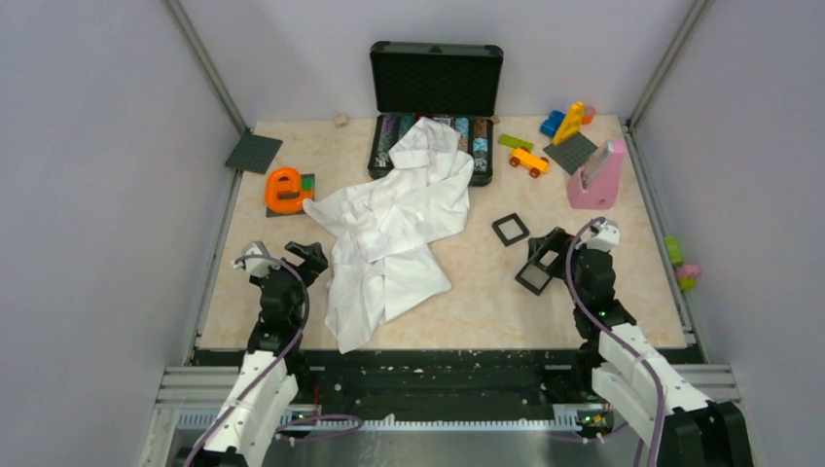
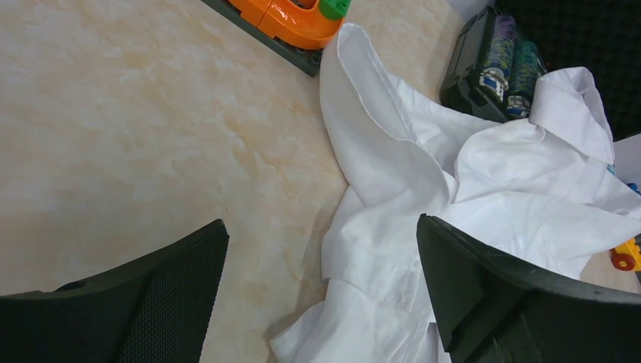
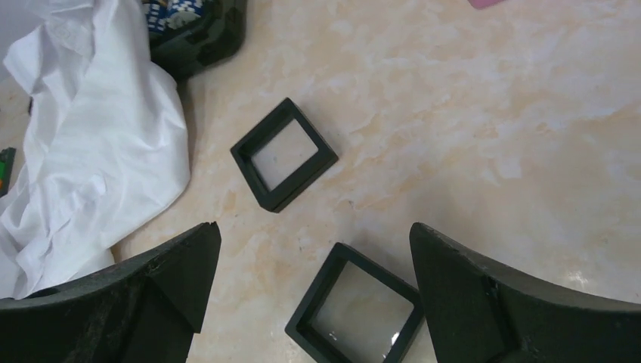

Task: Remove the brooch from the garment
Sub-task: Flatten out the clothes at the center of the board.

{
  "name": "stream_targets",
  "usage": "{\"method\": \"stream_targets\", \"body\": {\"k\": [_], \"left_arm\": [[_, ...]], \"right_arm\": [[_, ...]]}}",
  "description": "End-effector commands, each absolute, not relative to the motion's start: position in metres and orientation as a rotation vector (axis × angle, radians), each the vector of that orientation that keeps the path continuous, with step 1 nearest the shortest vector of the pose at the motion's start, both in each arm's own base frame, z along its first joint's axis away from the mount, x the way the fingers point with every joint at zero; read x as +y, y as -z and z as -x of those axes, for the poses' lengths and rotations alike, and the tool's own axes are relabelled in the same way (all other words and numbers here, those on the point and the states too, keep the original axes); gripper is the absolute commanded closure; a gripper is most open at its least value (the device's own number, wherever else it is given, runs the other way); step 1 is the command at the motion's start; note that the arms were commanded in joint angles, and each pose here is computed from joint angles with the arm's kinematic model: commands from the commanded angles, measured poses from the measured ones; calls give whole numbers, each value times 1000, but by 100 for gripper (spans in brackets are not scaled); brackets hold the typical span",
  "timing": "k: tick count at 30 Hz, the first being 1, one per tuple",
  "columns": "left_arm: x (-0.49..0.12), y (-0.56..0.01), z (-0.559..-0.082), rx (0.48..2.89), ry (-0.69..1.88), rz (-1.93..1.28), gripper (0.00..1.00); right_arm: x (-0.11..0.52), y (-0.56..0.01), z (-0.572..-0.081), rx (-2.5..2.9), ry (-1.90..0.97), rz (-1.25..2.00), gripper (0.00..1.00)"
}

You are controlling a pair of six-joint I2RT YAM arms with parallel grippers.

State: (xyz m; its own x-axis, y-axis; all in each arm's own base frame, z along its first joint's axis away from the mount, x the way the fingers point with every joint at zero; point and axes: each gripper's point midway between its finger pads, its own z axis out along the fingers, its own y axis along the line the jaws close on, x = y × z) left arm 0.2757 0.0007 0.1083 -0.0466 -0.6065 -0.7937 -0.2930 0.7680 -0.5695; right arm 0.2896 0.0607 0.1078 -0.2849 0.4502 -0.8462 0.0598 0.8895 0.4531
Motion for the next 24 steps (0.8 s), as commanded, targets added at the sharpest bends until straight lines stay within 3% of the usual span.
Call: {"method": "stream_targets", "body": {"k": [1, 6, 17, 24], "left_arm": [[-12, -136, -286, 1601, 369, 649, 1], [-28, -134, -290, 1623, 434, 560, 1], [-84, -138, -300, 1719, 666, 329, 5], [-107, -123, -309, 1846, 636, 259, 4]], "right_arm": [[39, -122, -296, 1803, -316, -585, 1], [49, -127, -299, 1814, -360, -532, 1], [148, -127, -301, 1894, -626, -86, 1], [207, -109, -299, 1978, -765, 113, 9]]}}
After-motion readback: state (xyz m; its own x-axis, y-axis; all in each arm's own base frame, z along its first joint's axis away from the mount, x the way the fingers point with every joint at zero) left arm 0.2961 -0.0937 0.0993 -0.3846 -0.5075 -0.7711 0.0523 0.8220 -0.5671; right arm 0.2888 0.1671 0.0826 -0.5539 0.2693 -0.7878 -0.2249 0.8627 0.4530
